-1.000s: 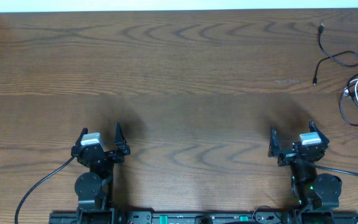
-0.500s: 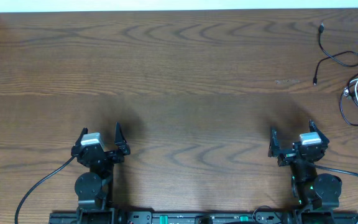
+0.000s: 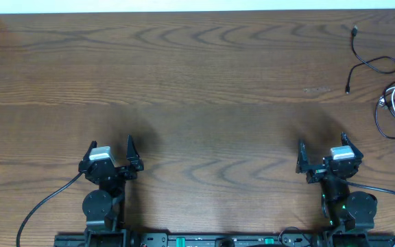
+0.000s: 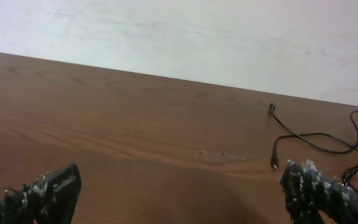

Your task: Untangle cables

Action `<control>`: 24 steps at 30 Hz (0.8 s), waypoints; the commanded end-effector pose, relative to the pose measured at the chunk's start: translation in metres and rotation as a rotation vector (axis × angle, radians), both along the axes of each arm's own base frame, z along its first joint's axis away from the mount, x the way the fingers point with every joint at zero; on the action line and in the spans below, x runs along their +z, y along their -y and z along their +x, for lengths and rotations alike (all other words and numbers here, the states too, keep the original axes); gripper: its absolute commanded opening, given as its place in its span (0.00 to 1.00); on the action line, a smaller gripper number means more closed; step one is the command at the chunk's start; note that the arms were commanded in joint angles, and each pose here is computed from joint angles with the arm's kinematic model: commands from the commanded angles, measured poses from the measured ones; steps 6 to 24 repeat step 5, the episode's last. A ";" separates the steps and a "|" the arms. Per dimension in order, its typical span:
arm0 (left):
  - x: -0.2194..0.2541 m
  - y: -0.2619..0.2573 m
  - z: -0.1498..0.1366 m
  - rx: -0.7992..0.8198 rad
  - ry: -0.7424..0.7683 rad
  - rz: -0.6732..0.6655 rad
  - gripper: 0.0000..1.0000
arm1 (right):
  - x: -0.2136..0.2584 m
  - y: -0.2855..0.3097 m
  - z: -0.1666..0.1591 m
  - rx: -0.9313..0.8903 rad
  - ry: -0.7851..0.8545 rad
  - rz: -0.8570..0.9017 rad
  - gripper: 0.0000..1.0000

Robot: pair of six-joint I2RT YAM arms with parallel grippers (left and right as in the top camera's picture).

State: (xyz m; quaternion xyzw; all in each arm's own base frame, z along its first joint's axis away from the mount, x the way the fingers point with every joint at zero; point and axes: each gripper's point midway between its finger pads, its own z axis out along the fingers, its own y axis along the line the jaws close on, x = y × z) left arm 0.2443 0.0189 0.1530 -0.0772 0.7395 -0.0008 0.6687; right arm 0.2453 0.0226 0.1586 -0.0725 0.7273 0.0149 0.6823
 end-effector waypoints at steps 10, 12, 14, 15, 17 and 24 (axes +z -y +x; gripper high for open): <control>-0.016 -0.005 -0.002 0.027 -0.052 0.019 0.92 | 0.000 -0.001 0.000 0.002 0.000 0.001 0.99; -0.016 -0.005 -0.002 0.027 -0.052 0.019 0.92 | 0.000 -0.001 0.000 0.002 0.000 0.001 0.99; -0.016 -0.005 -0.002 0.027 -0.052 0.019 0.92 | 0.000 -0.001 0.000 0.002 0.000 0.001 0.99; -0.016 -0.005 -0.002 0.027 -0.052 0.019 0.92 | 0.000 -0.001 0.000 0.002 0.000 0.001 0.99; -0.016 -0.005 -0.002 0.027 -0.052 0.019 0.92 | 0.000 -0.001 0.000 0.002 0.000 0.001 0.99; -0.016 -0.005 -0.002 0.027 -0.052 0.019 0.92 | 0.000 -0.001 0.000 0.002 0.000 0.001 0.99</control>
